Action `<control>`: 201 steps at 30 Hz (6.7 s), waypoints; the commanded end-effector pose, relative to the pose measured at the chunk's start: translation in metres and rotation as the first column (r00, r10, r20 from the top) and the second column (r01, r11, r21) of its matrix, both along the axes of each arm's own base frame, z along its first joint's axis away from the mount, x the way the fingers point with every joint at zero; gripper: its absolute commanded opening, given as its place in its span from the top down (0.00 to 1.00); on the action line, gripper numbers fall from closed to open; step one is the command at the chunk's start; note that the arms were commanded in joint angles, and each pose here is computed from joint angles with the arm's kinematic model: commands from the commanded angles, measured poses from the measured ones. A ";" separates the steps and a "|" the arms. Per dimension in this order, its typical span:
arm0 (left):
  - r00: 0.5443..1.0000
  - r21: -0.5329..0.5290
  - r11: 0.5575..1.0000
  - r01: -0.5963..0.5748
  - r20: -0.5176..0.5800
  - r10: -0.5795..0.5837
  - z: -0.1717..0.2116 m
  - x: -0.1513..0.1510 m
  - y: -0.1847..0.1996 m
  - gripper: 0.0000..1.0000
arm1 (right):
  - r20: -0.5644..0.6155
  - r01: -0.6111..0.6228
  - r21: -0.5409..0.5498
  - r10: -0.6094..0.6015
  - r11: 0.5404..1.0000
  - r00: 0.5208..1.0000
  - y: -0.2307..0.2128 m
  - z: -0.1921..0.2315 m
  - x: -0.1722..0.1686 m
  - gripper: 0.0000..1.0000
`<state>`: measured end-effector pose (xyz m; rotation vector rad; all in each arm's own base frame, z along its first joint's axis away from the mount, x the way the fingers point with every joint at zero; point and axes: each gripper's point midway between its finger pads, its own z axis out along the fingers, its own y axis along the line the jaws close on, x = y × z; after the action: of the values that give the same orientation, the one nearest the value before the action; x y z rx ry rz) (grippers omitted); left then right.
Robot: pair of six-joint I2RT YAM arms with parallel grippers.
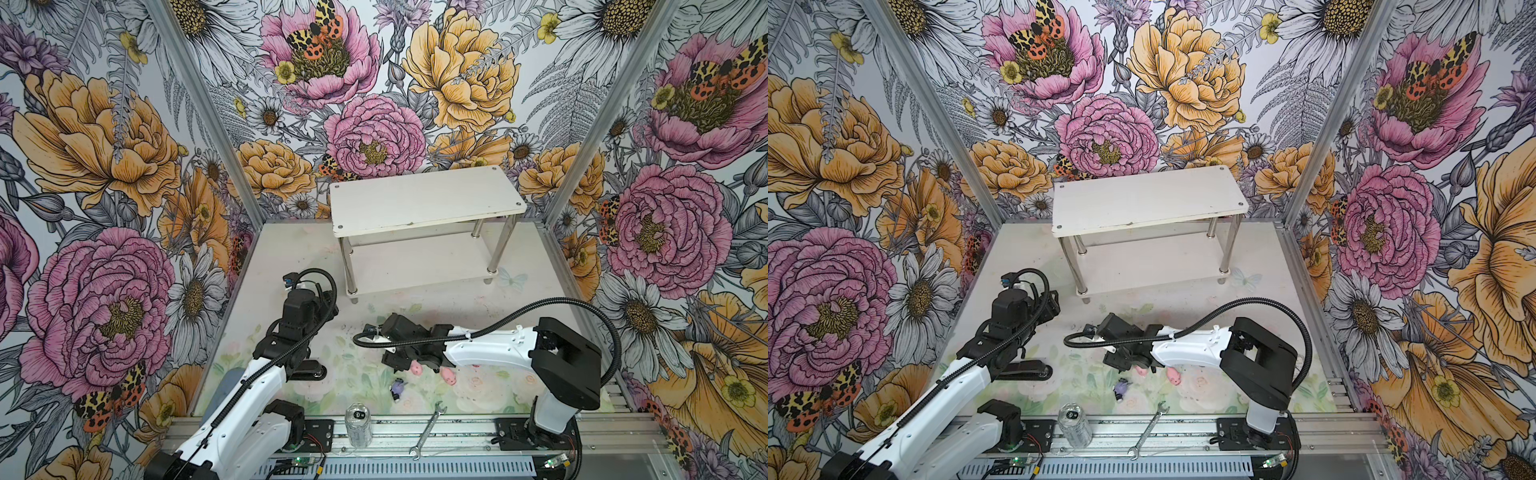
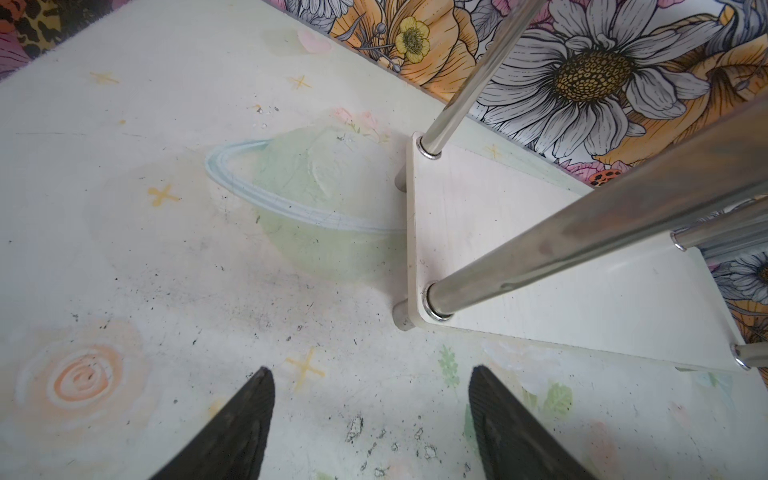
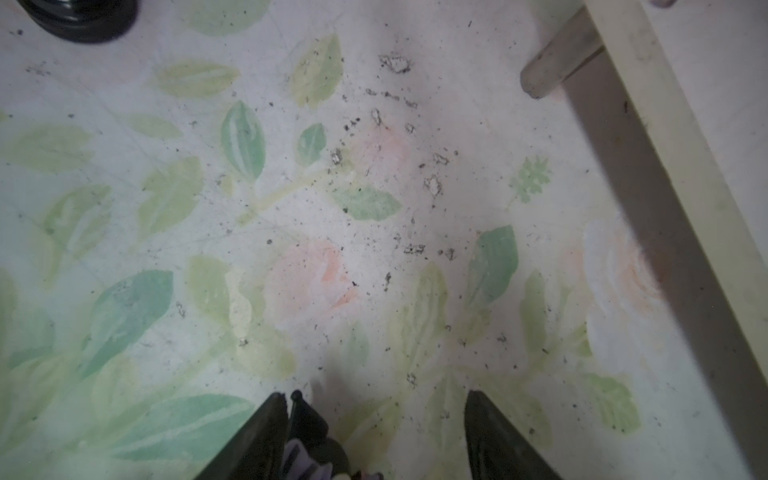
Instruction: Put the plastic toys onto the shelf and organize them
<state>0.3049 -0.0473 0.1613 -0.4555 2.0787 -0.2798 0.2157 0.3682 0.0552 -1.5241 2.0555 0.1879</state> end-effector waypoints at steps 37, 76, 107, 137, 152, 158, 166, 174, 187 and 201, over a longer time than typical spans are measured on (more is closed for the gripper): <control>0.999 -0.013 0.999 0.034 -0.033 -0.034 -0.014 0.023 -0.019 0.25 | -0.242 0.017 -0.120 -0.046 0.993 0.969 -0.025 -0.033 -0.004 0.60; 0.979 -0.029 0.978 0.205 0.026 -0.204 -0.012 0.027 -0.078 0.23 | -0.022 0.565 0.690 -0.767 0.452 0.641 -0.110 0.085 0.191 0.95; 0.991 -0.116 0.987 0.112 0.087 -0.102 0.003 0.025 -0.078 0.01 | -0.435 0.744 0.359 -0.604 0.564 0.667 -0.063 -0.003 0.071 0.48; 0.932 -0.172 0.916 0.362 0.034 -0.362 -0.020 0.000 -0.135 0.29 | -0.449 0.788 0.204 -0.660 0.581 0.603 -0.099 -0.005 0.053 0.47; 0.945 -0.157 0.936 0.314 -0.039 -0.324 -0.038 0.005 -0.133 0.20 | -0.356 0.476 0.288 -0.369 0.831 0.859 0.004 0.013 0.025 0.46; 0.945 -0.130 0.943 0.307 -0.076 -0.318 -0.046 -0.002 -0.125 0.19 | -0.382 0.450 0.332 -0.318 0.829 0.868 0.017 0.020 0.020 0.49; 0.911 -0.135 0.919 0.371 -0.139 -0.388 -0.058 -0.019 -0.133 0.17 | -0.413 0.636 0.356 -0.496 0.684 0.764 -0.068 0.051 0.057 0.52; 0.904 -0.151 0.915 0.374 -0.161 -0.396 -0.064 -0.037 -0.137 0.14 | -0.525 0.705 0.305 -0.505 0.640 0.685 -0.075 0.045 0.064 0.67; 0.976 -0.137 0.990 0.038 -0.207 -0.066 -0.070 -0.038 -0.048 0.18 | -0.485 0.532 0.278 -0.362 0.799 0.796 0.021 0.022 0.052 0.73; 0.981 -0.183 0.980 -0.083 -0.187 0.049 -0.071 -0.032 -0.005 0.18 | -0.425 0.525 0.216 -0.404 0.823 0.810 0.045 -0.007 0.068 0.61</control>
<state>0.2728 -0.0494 0.0956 -0.6988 2.2001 -0.3906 0.2790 0.4182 0.0612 -0.7881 2.4380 0.6937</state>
